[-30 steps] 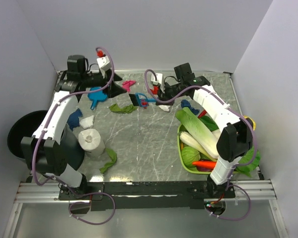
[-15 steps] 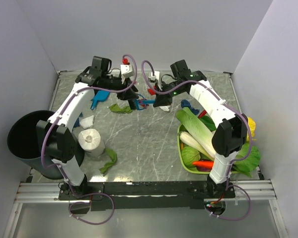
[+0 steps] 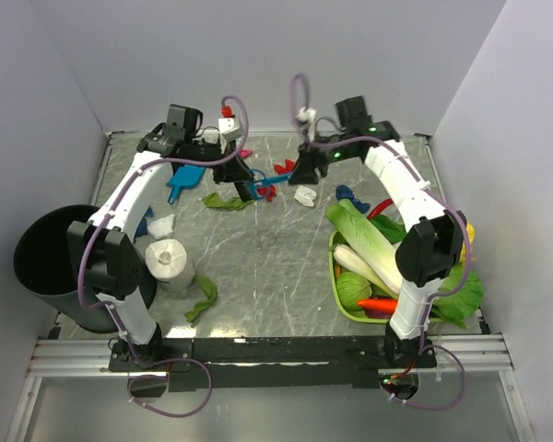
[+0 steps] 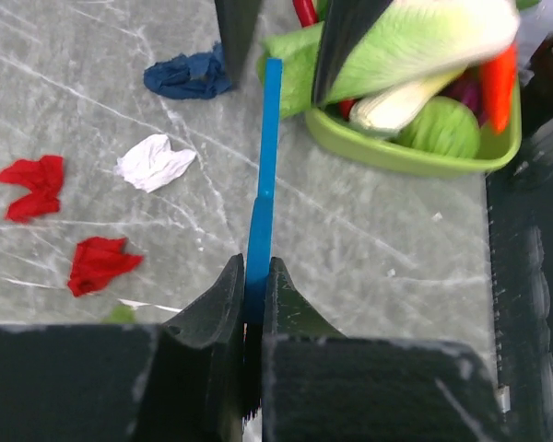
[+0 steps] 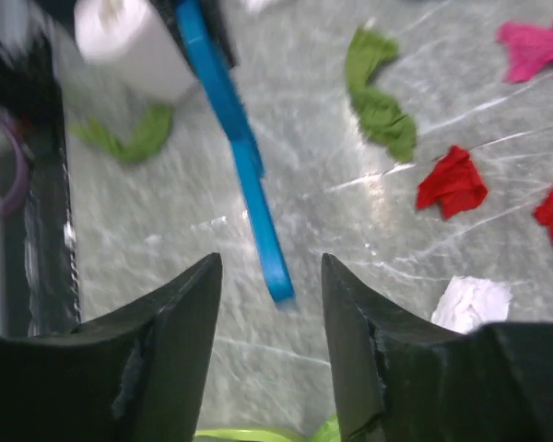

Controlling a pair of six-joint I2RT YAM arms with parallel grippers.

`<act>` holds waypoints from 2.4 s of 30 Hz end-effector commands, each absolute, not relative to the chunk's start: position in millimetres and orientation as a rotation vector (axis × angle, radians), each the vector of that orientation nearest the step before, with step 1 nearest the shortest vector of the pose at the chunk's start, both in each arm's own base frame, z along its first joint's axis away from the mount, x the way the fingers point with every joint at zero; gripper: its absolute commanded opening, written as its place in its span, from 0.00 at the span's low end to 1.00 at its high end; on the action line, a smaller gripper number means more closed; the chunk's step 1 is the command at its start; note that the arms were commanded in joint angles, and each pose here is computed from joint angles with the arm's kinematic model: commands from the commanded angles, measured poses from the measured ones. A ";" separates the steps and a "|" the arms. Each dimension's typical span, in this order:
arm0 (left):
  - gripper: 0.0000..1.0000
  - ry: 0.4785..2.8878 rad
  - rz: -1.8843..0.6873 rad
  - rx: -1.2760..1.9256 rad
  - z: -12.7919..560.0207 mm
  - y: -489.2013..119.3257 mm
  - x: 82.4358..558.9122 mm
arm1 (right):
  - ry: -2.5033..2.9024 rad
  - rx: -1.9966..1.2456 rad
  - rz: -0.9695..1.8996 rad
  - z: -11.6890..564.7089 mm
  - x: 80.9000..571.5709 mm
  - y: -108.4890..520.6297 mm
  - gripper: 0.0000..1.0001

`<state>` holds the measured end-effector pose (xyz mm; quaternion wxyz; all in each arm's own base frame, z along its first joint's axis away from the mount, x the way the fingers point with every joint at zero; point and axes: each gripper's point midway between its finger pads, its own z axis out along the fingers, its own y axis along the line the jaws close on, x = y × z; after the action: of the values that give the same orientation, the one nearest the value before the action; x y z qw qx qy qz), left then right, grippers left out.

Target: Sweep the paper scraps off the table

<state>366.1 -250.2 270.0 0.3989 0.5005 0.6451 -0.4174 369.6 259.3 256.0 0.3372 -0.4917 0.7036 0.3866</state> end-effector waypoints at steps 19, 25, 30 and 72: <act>0.01 1.609 -1.544 1.022 312.5 -255.2 362.5 | 1.591 -1.094 1.432 341.7 365.1 257.4 0.78; 0.01 1.608 -1.542 1.021 312.2 -256.7 360.8 | 1.649 -1.103 1.390 321.8 362.5 265.5 0.71; 0.01 1.615 -1.573 1.009 310.0 -257.1 359.1 | 1.642 -1.106 1.397 325.6 367.4 274.9 0.59; 0.01 1.645 -1.657 0.961 301.9 -265.5 365.8 | 1.634 -1.121 1.519 316.9 357.0 289.3 0.24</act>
<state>367.0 -263.5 300.9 0.3040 0.3508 0.6314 -0.6212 362.1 288.1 300.5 0.3039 -0.4077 0.6490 0.5659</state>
